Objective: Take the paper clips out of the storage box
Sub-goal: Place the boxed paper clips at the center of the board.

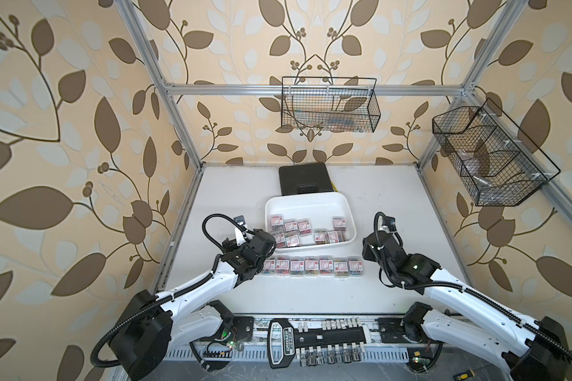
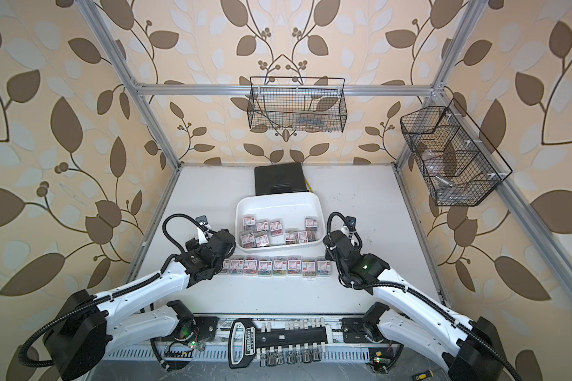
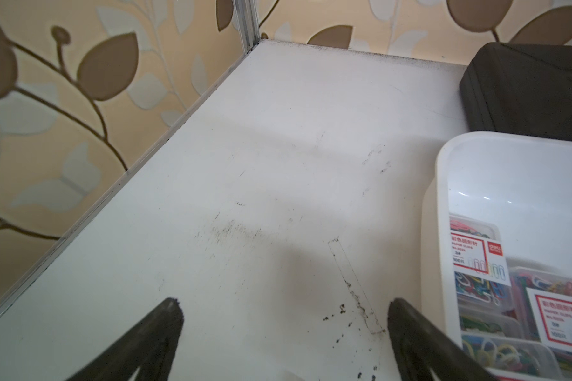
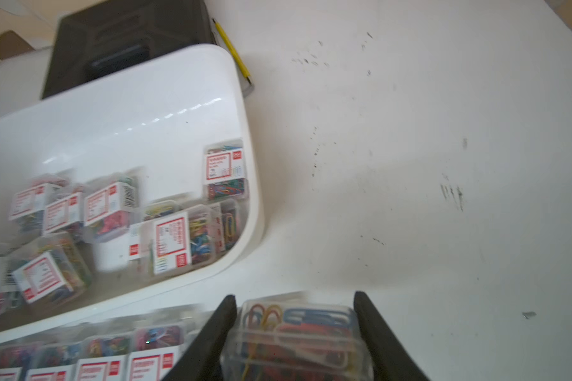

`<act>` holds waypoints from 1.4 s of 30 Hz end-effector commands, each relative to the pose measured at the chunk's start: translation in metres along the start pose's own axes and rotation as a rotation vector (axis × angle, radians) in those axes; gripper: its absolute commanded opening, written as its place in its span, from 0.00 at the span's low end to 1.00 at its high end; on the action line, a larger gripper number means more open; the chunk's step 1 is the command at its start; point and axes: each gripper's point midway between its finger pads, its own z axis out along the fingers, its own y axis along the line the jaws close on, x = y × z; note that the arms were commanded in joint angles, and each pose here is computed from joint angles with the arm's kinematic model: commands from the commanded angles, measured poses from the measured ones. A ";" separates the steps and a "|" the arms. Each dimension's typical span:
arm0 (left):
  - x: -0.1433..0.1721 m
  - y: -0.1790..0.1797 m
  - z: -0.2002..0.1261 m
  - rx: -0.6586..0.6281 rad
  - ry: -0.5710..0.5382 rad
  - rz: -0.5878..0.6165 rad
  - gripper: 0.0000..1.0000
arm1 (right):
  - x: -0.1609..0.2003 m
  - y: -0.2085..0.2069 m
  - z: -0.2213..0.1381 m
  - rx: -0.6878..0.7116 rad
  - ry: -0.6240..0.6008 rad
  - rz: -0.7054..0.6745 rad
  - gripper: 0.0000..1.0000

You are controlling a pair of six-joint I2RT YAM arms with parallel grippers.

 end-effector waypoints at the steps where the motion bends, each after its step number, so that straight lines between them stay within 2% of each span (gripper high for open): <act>1: -0.015 0.004 -0.002 -0.022 -0.040 -0.056 0.99 | 0.022 -0.016 0.012 0.046 0.065 0.026 0.43; 4: -0.015 0.003 -0.002 -0.021 -0.039 -0.054 0.99 | 0.036 -0.026 0.023 0.078 0.114 0.047 0.41; 15: -0.015 0.003 -0.002 -0.021 -0.040 -0.056 0.99 | 0.076 -0.034 0.045 0.093 0.197 0.072 0.43; 22: -0.015 0.003 -0.002 -0.020 -0.039 -0.053 0.99 | 0.078 -0.031 0.054 0.093 0.204 0.078 0.48; 28: -0.015 0.003 -0.002 -0.020 -0.040 -0.054 0.99 | 0.075 -0.030 0.061 0.077 0.211 0.108 0.48; 36: -0.015 0.003 -0.002 -0.018 -0.040 -0.056 0.99 | 0.074 -0.029 0.061 0.067 0.212 0.110 0.68; 42: -0.015 0.003 -0.002 -0.016 -0.039 -0.054 0.99 | 0.073 -0.027 0.062 0.034 0.206 0.151 0.67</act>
